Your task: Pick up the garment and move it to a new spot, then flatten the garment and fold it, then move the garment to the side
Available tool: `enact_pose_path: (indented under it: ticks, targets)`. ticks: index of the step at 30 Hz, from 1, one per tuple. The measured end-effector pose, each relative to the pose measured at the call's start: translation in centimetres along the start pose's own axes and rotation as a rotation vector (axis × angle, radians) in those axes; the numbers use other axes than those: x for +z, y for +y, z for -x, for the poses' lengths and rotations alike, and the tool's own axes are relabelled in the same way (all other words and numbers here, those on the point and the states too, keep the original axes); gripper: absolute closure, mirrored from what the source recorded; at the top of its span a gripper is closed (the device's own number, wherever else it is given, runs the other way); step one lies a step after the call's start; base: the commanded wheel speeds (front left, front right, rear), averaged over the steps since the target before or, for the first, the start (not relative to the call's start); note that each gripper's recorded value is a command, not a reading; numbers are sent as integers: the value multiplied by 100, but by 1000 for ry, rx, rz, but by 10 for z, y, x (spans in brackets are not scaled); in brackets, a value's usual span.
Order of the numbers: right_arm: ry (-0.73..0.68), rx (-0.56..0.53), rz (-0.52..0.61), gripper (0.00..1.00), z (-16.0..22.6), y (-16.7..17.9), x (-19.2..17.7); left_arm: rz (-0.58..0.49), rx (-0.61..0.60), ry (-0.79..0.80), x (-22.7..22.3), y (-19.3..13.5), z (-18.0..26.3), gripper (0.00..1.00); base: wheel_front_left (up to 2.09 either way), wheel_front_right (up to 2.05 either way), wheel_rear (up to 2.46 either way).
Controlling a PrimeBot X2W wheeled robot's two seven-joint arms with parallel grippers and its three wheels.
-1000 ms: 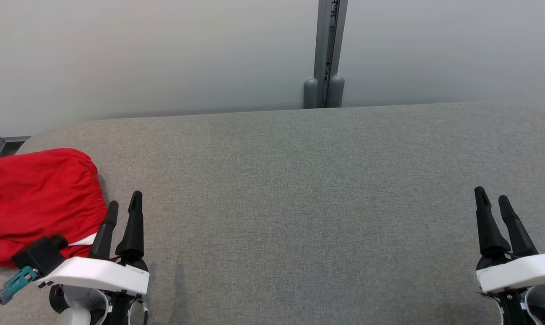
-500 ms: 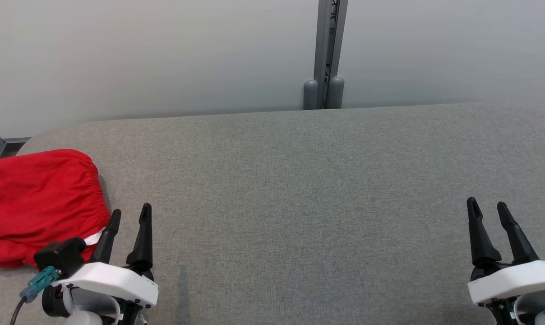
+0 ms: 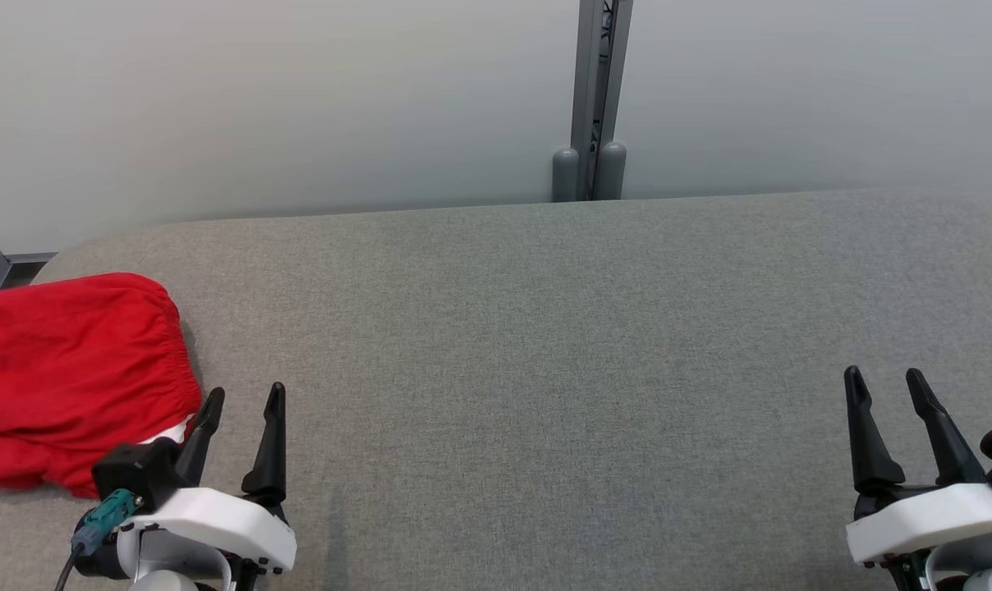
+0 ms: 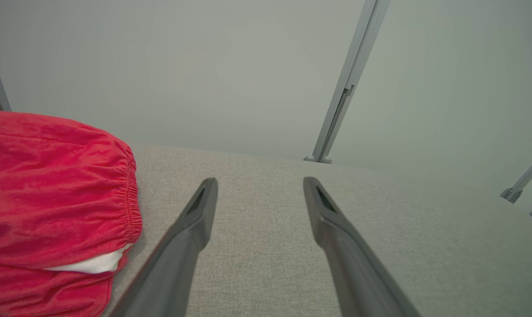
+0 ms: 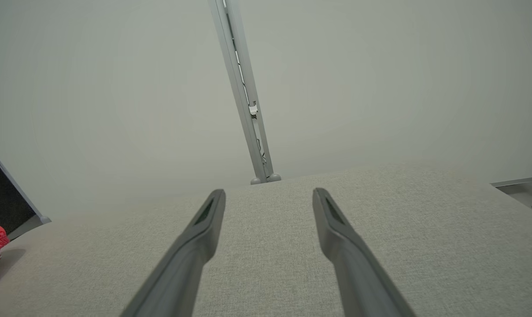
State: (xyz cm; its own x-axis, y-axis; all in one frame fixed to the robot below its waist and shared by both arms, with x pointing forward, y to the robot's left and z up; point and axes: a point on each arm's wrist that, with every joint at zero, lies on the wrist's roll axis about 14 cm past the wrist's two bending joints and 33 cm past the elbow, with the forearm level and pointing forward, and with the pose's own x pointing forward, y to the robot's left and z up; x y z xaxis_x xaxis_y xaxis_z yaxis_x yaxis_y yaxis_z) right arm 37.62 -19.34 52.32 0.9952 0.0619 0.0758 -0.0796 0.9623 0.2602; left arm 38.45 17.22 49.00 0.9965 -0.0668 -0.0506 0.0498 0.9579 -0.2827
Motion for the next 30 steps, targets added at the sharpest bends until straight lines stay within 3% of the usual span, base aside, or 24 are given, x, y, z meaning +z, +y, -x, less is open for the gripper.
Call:
enact_pose_path:
  ticks: [15,30]
  targets:
    - [-15,1,107,0,4,-1,0,-119,-10,-15,-2,-1,2,0,0,0,0]
    - [-42,-15,113,0,6,-2,1,-172,-31,-20,-7,-4,4,0,0,0,0]
